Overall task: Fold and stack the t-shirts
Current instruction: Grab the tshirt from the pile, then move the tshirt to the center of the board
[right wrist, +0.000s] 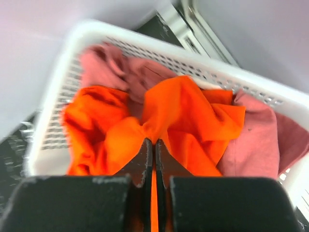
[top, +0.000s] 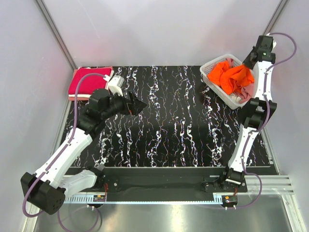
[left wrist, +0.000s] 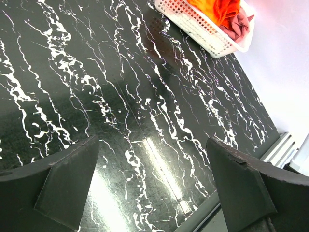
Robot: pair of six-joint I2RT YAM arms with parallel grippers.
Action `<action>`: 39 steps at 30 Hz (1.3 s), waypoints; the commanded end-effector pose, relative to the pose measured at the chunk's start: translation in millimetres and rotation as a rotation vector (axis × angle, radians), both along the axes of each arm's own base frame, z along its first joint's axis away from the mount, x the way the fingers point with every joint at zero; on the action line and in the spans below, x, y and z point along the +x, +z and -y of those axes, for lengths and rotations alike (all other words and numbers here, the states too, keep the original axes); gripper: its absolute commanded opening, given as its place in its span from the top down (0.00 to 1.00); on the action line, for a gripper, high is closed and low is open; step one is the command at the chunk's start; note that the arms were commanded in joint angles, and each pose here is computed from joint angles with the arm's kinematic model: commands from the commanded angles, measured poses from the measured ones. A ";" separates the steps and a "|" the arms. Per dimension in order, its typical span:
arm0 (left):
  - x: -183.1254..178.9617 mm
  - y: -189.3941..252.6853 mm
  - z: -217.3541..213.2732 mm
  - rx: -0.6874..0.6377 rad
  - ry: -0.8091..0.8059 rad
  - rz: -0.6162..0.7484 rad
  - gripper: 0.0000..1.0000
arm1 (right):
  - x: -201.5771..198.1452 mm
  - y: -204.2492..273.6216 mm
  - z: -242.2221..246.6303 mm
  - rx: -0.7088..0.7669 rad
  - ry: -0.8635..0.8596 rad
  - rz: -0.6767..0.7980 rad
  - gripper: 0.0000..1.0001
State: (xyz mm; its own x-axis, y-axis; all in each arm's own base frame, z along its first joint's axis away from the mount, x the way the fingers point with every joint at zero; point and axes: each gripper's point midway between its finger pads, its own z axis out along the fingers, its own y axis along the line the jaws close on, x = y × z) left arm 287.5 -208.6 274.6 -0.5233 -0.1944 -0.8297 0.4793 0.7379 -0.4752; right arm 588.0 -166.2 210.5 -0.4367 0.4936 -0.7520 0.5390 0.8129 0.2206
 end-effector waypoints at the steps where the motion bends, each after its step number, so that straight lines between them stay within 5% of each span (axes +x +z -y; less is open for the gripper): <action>1: 5.9 29.6 -0.9 -0.023 -0.005 0.086 0.01 | -30.7 155.9 -21.9 -0.041 0.057 0.284 1.00; 13: 4.1 33.2 -2.7 -0.027 -0.013 0.092 0.01 | -200.0 406.6 -160.1 0.127 0.497 0.858 1.00; 19: 1.9 37.2 -2.3 -0.033 -0.018 0.102 0.01 | -249.5 416.4 -213.8 0.361 0.706 0.878 1.00; 27: 3.7 36.4 -2.5 -0.023 -0.018 0.106 0.05 | -239.0 230.4 -228.5 0.594 0.663 0.487 0.92; 29: 4.8 35.4 -0.9 -0.023 -0.025 0.096 0.03 | -242.1 167.1 -233.8 0.644 0.625 0.364 0.83; 30: 6.8 33.3 1.8 -0.019 -0.036 0.083 0.03 | -244.6 147.4 -241.9 0.656 0.627 0.319 0.65; 33: 2.3 26.9 14.6 -0.002 -0.120 0.024 0.04 | -255.2 87.8 -241.6 0.692 0.552 0.193 0.43; 39: -31.6 -2.3 68.7 0.115 -0.251 -0.101 0.05 | -281.3 40.7 -204.1 0.587 0.231 0.079 0.27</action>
State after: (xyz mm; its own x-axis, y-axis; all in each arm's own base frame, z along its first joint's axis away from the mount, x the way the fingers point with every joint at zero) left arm 280.8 -249.0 273.8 -0.6093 -0.0562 -0.7910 0.5510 0.6874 -0.4732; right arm 315.6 60.4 229.4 -0.6587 0.6899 -0.3002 0.2901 0.6010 0.7447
